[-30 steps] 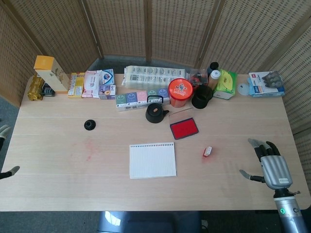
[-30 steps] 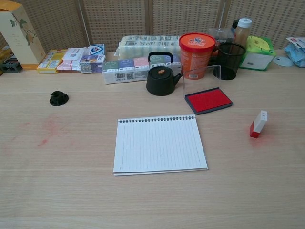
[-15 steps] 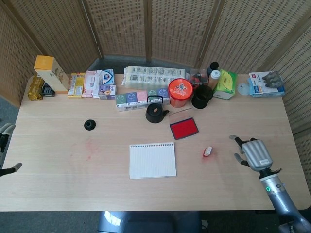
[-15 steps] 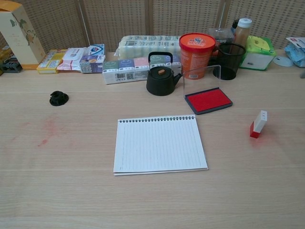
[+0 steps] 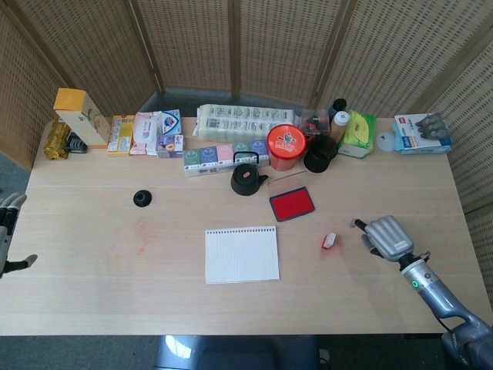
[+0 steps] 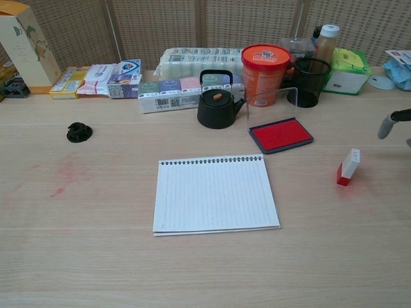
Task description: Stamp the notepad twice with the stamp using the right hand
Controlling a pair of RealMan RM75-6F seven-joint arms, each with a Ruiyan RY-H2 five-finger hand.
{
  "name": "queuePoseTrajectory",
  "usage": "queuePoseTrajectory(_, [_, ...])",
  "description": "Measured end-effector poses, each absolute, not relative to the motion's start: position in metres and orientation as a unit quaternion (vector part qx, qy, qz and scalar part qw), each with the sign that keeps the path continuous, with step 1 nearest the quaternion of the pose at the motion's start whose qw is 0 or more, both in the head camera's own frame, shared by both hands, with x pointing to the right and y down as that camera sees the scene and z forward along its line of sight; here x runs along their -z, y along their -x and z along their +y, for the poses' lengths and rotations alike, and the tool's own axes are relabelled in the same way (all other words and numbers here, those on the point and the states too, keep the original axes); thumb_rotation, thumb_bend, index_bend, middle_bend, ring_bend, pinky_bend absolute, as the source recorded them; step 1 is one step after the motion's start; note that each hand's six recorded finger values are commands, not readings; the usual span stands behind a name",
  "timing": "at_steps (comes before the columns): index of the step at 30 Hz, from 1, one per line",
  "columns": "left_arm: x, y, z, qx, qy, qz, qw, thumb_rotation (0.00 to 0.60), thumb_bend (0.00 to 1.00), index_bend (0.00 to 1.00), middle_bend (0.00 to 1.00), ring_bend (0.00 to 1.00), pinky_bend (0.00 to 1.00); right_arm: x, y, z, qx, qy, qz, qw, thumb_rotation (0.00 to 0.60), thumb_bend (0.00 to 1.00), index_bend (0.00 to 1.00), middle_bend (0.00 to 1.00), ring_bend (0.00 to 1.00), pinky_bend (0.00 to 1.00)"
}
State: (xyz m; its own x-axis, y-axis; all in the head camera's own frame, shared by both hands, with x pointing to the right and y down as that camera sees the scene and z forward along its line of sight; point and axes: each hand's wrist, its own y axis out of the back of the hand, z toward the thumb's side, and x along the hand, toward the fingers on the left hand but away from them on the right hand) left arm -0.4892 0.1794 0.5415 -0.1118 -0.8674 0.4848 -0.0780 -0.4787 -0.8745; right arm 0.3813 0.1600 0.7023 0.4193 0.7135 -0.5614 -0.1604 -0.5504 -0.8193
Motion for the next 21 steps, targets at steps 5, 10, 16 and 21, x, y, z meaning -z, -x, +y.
queuePoseTrajectory(5, [-0.545,0.49,0.178,0.634,0.585,0.399,0.311,0.6,0.0,0.0,0.0,0.04,0.11,-0.705,-0.377,0.167,-0.492,0.734,-0.17,0.436,0.6,0.42,0.33,0.96,1.0,1.0])
queuePoseTrajectory(10, [-0.549,0.488,0.177,0.638,0.585,0.394,0.309,0.6,0.0,0.0,0.0,0.04,0.11,-0.707,-0.375,0.167,-0.487,0.737,-0.163,0.439,0.6,0.34,0.32,0.95,1.0,1.0])
queuePoseTrajectory(16, [-0.55,0.488,0.177,0.64,0.584,0.393,0.308,0.6,0.0,0.0,0.0,0.04,0.11,-0.707,-0.37,0.163,-0.476,0.74,-0.17,0.444,0.6,0.34,0.28,0.93,1.0,1.0])
queuePoseTrajectory(21, [-0.551,0.489,0.177,0.642,0.583,0.392,0.306,0.6,0.0,0.0,0.0,0.04,0.11,-0.708,-0.358,0.162,-0.457,0.745,-0.176,0.453,0.6,0.34,0.27,0.93,1.0,1.0])
